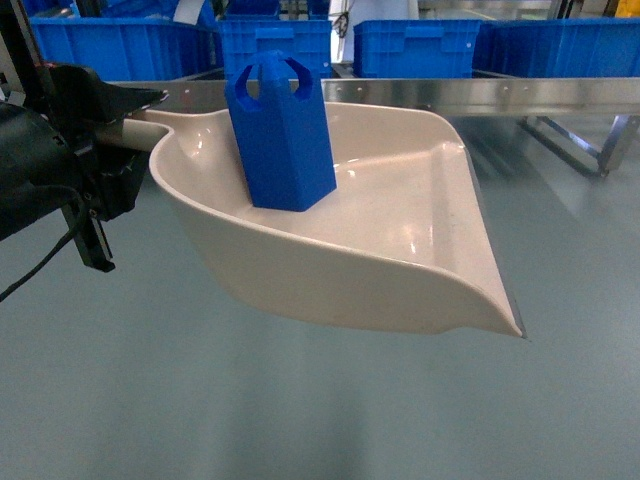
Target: Place part in tray to right shelf
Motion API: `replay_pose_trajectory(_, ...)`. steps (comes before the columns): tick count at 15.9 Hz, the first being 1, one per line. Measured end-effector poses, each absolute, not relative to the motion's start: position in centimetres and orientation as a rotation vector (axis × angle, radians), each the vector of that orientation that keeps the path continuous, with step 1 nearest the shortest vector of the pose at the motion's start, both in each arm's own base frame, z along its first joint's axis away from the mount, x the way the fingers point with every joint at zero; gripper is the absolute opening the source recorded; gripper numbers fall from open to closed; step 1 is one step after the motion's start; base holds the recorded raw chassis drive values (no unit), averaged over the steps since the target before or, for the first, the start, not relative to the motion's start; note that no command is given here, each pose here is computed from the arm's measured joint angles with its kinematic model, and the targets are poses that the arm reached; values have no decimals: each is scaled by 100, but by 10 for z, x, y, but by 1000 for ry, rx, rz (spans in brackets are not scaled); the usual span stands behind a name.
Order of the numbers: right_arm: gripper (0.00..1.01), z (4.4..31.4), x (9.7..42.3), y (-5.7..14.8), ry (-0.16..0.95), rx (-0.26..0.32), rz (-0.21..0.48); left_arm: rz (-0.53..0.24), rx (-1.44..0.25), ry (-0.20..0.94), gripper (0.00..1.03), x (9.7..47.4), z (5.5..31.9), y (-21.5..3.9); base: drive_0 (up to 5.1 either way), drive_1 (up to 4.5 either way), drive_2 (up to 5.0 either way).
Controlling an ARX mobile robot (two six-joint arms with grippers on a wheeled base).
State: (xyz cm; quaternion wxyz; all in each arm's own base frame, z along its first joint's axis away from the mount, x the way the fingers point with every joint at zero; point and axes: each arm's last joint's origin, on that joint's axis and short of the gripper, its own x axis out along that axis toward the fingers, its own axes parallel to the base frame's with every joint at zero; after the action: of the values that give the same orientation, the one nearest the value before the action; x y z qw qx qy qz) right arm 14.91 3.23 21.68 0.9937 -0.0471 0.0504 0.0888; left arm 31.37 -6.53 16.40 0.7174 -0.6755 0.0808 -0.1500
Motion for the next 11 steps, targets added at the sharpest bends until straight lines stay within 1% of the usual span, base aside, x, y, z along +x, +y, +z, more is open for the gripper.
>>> replay_pose_trajectory(3, 98, 217, 149, 32, 100, -94, 177, -341, -1494, 186, 14, 313, 164, -68, 246, 243, -505)
replay_pose_trajectory(11, 98, 217, 149, 32, 100, -94, 178, -334, -1495, 181, 14, 314, 164, -66, 15, 421, -391)
